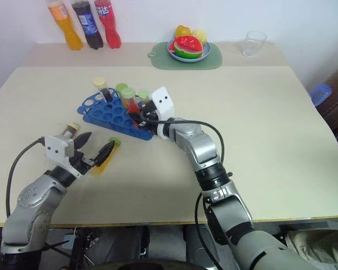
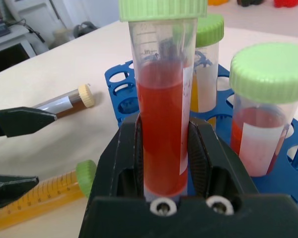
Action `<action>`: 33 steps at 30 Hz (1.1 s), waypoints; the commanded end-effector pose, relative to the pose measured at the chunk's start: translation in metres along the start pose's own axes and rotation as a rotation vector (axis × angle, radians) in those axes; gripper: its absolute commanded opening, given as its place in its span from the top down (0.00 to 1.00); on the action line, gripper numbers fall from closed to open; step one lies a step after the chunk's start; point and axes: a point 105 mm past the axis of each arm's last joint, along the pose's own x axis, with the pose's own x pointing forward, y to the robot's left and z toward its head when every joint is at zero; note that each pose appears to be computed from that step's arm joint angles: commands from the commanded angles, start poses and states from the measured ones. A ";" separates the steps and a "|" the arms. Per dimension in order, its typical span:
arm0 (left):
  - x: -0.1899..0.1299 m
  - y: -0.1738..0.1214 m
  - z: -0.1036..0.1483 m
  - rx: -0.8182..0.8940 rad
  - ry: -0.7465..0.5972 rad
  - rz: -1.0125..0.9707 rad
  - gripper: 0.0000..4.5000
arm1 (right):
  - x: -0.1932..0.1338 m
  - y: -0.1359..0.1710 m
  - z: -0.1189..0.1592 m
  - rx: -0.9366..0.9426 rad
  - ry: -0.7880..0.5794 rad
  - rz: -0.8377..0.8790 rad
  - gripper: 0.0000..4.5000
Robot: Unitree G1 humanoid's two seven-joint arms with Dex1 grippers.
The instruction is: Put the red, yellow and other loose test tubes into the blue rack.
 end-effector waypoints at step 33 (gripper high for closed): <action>-0.003 -0.004 0.013 0.024 -0.034 -0.018 0.00 | -0.010 0.003 -0.004 -0.231 -0.172 0.013 0.40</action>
